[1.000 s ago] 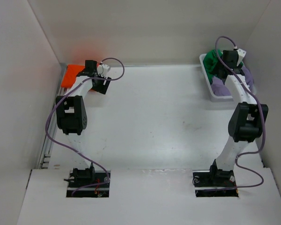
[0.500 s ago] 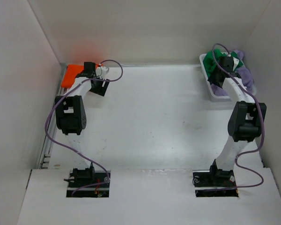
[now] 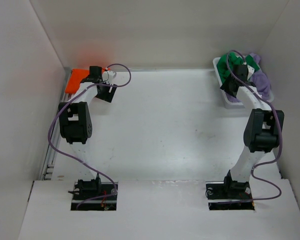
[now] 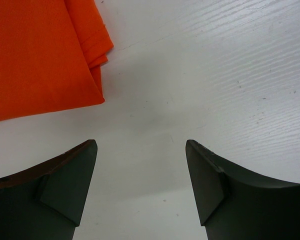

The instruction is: Fold and stack the t-shirts

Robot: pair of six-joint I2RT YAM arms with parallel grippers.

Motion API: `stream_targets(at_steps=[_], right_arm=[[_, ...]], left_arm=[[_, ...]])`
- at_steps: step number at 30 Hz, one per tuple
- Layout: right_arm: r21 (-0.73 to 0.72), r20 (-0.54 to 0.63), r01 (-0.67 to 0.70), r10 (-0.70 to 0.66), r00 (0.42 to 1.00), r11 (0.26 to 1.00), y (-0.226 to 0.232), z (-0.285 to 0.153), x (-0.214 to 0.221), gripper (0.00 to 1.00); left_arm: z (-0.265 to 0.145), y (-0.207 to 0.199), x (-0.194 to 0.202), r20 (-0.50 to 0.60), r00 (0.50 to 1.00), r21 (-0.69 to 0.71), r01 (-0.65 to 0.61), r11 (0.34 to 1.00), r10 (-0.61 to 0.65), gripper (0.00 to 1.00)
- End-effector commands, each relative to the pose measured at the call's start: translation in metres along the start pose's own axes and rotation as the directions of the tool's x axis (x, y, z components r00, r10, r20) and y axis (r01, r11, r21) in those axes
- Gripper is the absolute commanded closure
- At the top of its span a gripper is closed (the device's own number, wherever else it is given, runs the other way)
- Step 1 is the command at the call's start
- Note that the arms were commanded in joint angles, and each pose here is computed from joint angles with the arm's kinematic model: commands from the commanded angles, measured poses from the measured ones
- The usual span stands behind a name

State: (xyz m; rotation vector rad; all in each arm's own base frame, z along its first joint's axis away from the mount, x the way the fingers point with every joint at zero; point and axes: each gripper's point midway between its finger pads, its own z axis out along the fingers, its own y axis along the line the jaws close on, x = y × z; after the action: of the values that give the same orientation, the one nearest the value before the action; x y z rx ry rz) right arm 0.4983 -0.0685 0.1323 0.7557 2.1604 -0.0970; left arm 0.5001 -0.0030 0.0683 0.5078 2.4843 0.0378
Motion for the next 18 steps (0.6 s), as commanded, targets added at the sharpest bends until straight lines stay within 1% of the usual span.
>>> stream_targets(at_steps=[1, 8, 11, 14, 18], right_arm=[[0.019, -0.025, -0.034, 0.035, 0.999, 0.999, -0.012, -0.007, 0.011, 0.46], [-0.037, 0.088, -0.108, 0.11, 0.99, 0.994, -0.018, -0.033, -0.013, 0.47], [-0.032, 0.122, -0.126, 0.129, 0.984, 0.991, -0.023, -0.04, -0.022, 0.44], [-0.001, 0.092, -0.13, 0.13, 0.987, 0.991, -0.035, -0.032, -0.015, 0.43], [-0.003, 0.044, -0.114, 0.114, 0.992, 0.993, -0.032, -0.022, -0.002, 0.42]], left_arm=[[-0.027, 0.005, -0.025, 0.085, 0.996, -0.017, -0.004, 1.0, 0.005, 0.29], [-0.028, 0.008, -0.024, 0.085, 0.996, -0.022, -0.003, 1.0, 0.005, 0.29], [-0.028, 0.008, -0.025, 0.086, 0.996, -0.024, -0.004, 1.0, 0.006, 0.29], [-0.027, 0.006, -0.026, 0.086, 0.996, -0.019, -0.009, 1.0, 0.01, 0.29], [-0.029, 0.007, -0.026, 0.087, 0.996, -0.021, -0.011, 1.0, 0.012, 0.29]])
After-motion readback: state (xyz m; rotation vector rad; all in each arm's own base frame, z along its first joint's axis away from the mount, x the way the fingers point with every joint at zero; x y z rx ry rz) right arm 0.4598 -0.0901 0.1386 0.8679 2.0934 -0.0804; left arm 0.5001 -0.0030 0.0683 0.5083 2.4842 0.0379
